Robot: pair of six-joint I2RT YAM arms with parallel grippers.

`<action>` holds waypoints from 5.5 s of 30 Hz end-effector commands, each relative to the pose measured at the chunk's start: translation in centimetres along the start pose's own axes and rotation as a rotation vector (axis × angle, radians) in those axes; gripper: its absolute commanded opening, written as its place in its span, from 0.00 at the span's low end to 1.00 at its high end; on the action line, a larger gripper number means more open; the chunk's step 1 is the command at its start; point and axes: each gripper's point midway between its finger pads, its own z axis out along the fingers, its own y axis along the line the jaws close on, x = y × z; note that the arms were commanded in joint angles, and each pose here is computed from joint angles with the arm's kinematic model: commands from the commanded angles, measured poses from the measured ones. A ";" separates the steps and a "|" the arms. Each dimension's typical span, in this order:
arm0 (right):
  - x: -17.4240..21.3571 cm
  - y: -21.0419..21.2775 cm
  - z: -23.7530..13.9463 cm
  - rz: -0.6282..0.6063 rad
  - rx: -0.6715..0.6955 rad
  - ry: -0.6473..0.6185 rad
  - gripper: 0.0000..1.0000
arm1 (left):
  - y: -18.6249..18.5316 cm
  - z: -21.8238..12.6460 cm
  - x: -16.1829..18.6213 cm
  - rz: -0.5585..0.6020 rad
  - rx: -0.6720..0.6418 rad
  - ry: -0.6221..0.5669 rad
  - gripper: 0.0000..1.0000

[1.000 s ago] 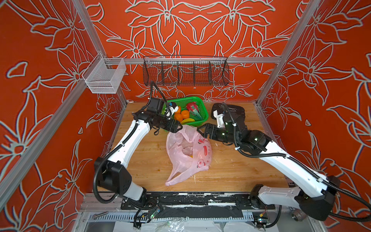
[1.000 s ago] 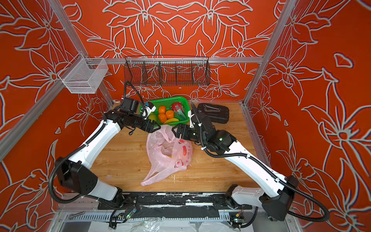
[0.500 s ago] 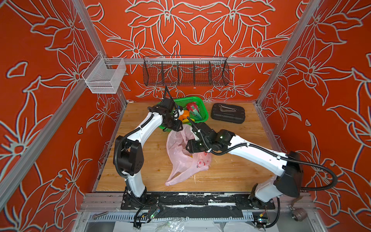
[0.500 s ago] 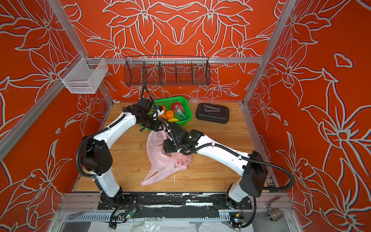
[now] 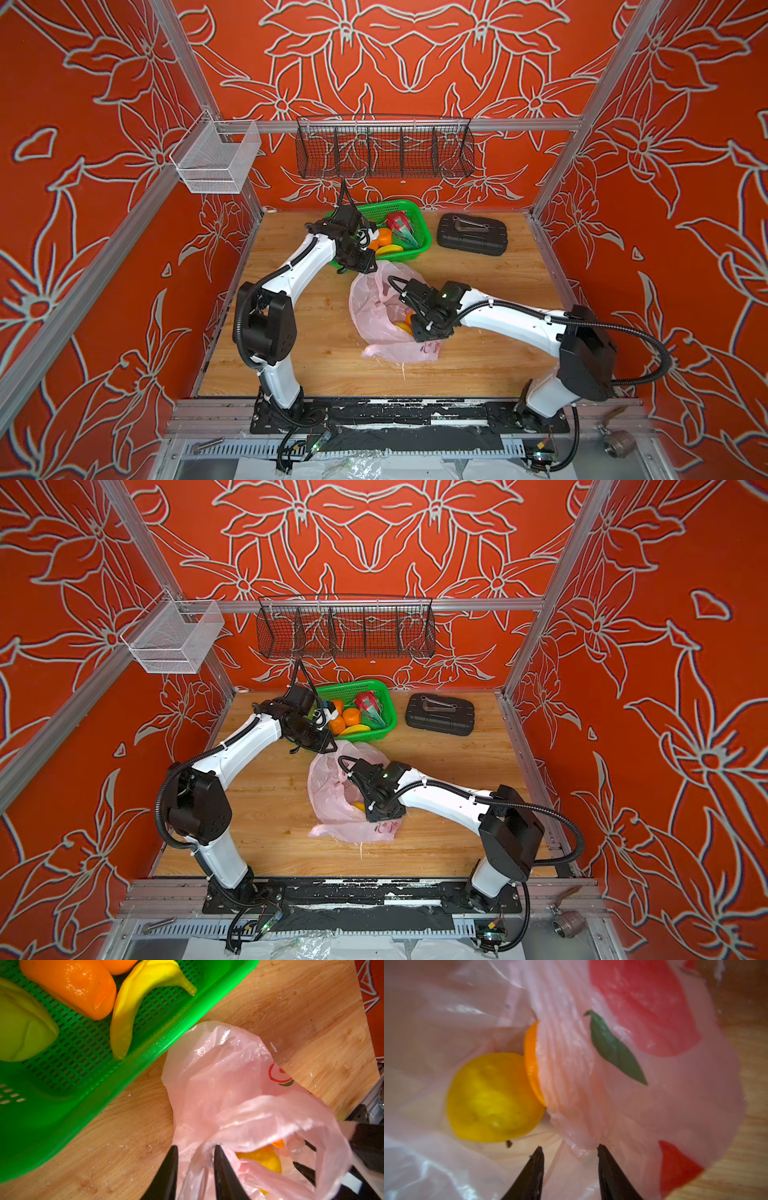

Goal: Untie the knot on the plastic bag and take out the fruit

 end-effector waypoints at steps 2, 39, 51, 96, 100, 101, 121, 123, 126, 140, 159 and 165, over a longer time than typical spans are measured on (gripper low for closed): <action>1.0 -2.7 0.1 0.114 0.066 -0.039 0.43 | -1.4 -1.1 0.5 -0.002 0.056 -0.018 0.30; -5.2 4.5 -1.3 -0.012 -0.007 -0.153 0.53 | -2.1 -0.5 2.1 -0.040 0.104 0.018 0.30; -4.4 0.8 2.3 0.036 0.146 -0.067 0.76 | -2.0 -0.4 2.1 -0.039 0.100 0.020 0.30; -5.5 -2.6 -1.3 0.346 -0.086 -0.069 0.62 | -15.7 -1.5 10.9 0.515 0.419 0.032 0.81; -4.1 -4.5 -1.0 0.384 0.000 -0.048 0.62 | -16.1 1.1 10.9 0.587 0.386 0.074 0.79; -4.3 -4.5 -0.8 0.383 -0.002 -0.058 0.62 | -16.2 1.7 10.8 0.605 0.374 0.097 0.78; -12.6 -4.2 1.1 0.518 -0.012 -0.215 0.82 | -14.5 6.6 13.1 0.542 0.319 0.259 0.51; -13.0 -4.7 1.2 0.533 0.023 -0.222 0.85 | -14.4 6.5 13.2 0.546 0.312 0.258 0.51; -13.1 -4.7 2.0 0.529 0.044 -0.210 0.86 | -14.3 6.5 13.2 0.553 0.305 0.254 0.51; -12.1 -4.1 3.1 0.517 0.004 -0.161 0.54 | -14.2 5.2 11.6 0.525 0.244 0.150 0.52; -10.9 -1.6 -6.5 0.505 -0.390 -0.284 0.47 | -16.7 -2.9 4.1 0.425 0.349 -0.161 0.67; -12.3 -1.5 -13.4 0.446 -0.558 -0.472 0.47 | -17.7 -7.9 -0.5 0.395 0.431 -0.357 0.72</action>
